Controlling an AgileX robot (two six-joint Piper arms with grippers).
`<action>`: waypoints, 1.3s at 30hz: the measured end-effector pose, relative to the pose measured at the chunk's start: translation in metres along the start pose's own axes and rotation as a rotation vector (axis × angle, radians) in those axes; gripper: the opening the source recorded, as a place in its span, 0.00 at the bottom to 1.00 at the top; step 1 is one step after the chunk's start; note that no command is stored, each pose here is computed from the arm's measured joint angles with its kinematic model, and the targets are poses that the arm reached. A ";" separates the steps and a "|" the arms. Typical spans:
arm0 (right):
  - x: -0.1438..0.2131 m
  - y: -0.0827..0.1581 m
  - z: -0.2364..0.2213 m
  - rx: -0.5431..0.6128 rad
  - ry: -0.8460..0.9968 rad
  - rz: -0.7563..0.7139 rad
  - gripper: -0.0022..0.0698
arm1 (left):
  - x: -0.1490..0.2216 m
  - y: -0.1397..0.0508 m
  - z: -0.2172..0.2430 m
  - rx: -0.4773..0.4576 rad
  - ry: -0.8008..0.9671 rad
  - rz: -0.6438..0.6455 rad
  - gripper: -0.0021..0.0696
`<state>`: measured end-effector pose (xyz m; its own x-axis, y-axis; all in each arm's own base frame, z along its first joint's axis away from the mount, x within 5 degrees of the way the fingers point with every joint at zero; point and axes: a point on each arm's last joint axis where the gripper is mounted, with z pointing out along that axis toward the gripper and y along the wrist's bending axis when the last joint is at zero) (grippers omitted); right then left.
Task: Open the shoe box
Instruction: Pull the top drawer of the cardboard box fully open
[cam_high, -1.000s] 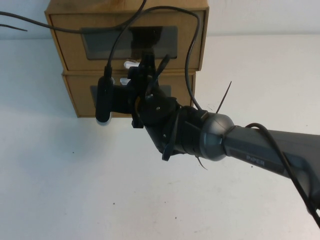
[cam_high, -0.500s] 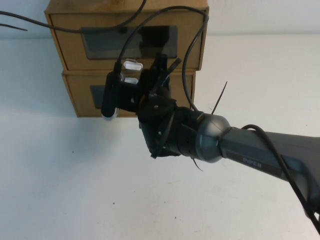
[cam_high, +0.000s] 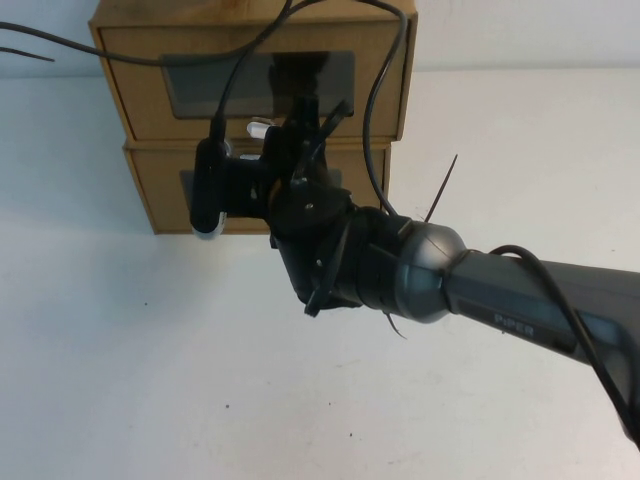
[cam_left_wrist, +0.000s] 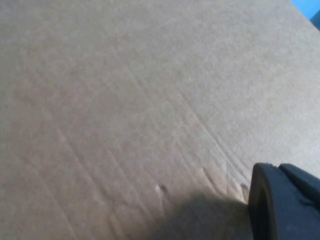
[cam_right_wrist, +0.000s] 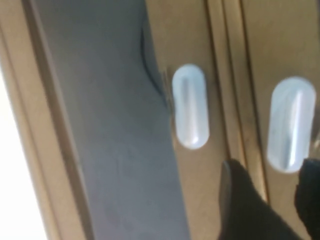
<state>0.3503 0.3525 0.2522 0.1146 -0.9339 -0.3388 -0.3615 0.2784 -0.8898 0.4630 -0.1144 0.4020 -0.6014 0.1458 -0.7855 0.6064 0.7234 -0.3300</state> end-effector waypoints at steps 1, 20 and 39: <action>-0.001 -0.001 0.000 0.006 -0.009 -0.006 0.35 | 0.000 0.000 0.000 0.000 0.000 0.000 0.02; -0.004 -0.006 0.005 0.017 -0.115 -0.045 0.35 | 0.000 0.000 0.000 0.000 0.000 0.000 0.02; 0.002 -0.013 0.012 0.010 -0.130 0.005 0.34 | 0.000 0.000 0.000 0.000 0.000 0.011 0.02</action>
<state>0.3661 0.3492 0.2599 0.2323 -0.8955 -0.3796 -0.3530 0.2861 -0.8908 0.4630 -0.1144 0.4020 -0.5945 0.1540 -0.7892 0.6132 0.7217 -0.3210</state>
